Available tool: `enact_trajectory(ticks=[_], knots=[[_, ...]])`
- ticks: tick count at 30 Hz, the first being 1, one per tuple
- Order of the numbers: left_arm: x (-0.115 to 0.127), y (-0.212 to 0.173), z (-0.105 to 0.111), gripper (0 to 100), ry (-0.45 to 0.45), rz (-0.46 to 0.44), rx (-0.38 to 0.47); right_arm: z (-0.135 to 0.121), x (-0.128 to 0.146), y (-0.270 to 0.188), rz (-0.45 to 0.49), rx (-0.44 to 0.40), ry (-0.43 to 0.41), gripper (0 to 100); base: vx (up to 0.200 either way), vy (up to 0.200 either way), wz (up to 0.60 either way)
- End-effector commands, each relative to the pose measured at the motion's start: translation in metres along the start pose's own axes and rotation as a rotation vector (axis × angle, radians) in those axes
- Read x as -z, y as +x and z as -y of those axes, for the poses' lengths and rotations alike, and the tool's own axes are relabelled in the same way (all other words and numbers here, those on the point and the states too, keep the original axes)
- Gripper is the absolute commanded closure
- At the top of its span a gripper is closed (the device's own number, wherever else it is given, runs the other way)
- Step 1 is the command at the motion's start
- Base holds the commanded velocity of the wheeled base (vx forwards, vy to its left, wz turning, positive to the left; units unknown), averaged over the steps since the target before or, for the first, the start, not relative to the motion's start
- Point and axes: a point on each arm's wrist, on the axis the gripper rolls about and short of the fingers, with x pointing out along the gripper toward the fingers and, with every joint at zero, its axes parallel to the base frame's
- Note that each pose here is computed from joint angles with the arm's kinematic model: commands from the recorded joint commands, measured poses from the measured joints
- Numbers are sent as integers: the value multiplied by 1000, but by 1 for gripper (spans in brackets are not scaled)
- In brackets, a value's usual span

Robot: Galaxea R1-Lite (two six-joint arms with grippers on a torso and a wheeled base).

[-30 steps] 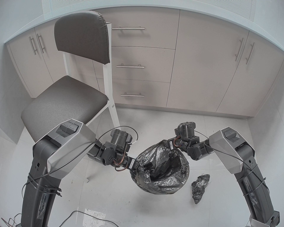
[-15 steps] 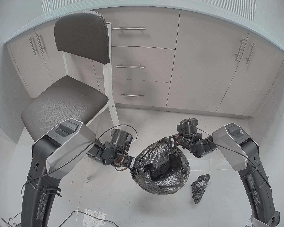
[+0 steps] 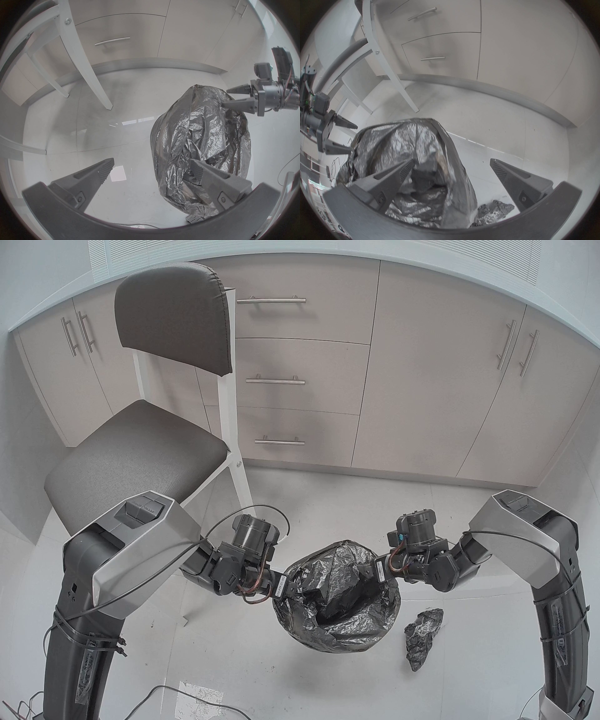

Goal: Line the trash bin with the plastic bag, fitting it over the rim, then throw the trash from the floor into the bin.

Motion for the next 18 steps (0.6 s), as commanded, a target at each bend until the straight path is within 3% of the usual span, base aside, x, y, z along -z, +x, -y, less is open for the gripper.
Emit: enact_trajectory(ticks=[1, 8, 18], knots=[[2, -2, 5, 0, 7, 1, 7, 13, 17, -16, -10, 12, 23, 0, 0, 0, 0], [2, -3, 16, 0, 16, 7, 24, 20, 32, -18, -9, 27, 83, 0, 0, 0, 0], [8, 6, 29, 0, 23, -4, 30, 23, 33, -18, -13, 33, 136, 0, 0, 0, 0]])
